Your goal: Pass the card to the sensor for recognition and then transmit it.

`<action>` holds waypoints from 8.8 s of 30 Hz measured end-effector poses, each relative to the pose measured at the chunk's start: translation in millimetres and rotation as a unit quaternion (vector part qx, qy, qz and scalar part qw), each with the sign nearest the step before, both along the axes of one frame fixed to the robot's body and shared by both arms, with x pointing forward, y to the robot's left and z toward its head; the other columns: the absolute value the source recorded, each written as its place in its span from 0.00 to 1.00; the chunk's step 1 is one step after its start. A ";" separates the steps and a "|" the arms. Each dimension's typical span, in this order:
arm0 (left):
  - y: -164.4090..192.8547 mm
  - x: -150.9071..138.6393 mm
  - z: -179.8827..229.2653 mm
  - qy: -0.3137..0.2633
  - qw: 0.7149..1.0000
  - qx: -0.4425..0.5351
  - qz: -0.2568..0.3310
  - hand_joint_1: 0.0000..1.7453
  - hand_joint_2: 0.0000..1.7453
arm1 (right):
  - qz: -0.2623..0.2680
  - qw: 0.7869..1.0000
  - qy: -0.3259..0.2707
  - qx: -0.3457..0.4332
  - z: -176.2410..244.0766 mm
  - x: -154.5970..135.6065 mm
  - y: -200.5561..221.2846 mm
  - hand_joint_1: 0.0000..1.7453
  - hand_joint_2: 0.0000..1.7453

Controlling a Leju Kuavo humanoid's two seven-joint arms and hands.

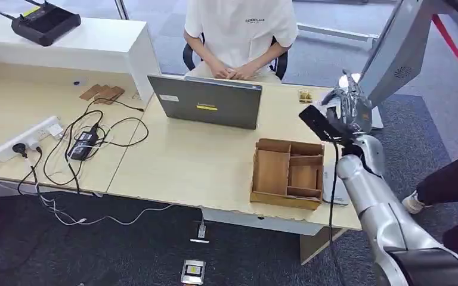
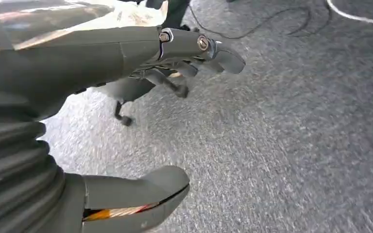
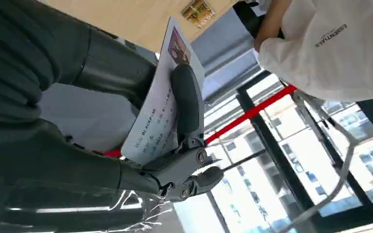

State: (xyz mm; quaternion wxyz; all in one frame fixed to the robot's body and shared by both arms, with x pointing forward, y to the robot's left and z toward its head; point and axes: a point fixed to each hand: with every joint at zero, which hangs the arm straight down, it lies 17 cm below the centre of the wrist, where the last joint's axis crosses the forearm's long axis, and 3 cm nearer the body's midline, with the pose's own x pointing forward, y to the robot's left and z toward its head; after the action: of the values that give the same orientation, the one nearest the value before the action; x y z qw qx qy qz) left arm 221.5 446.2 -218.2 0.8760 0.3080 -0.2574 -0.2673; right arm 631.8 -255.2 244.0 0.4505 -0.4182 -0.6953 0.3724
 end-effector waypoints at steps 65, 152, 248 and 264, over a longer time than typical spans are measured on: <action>-3.7 -24.5 -7.7 0.010 1.000 0.007 0.003 0.00 1.00 | -0.066 0.983 0.158 -0.073 -149.2 -73.0 -147.4 1.00 1.00; -4.5 -16.0 -5.6 0.009 1.000 0.007 -0.003 0.00 1.00 | 0.016 0.998 0.030 -0.058 -19.1 -37.0 -30.9 1.00 1.00; -12.4 20.7 3.7 0.006 0.999 0.005 -0.044 0.00 1.00 | 0.267 0.938 0.154 0.161 -27.7 -148.0 135.7 0.00 1.00; -1.5 12.2 3.4 0.005 0.999 0.009 -0.031 0.00 1.00 | 0.271 0.956 0.100 0.053 -34.6 -168.2 163.8 0.00 1.00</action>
State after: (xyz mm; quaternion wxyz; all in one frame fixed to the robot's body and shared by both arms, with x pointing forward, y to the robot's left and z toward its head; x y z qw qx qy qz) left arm 233.8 444.7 -214.8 0.8657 0.3064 -0.2601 -0.2984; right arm 463.6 -91.4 209.4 0.4214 -0.1499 -0.7526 0.4833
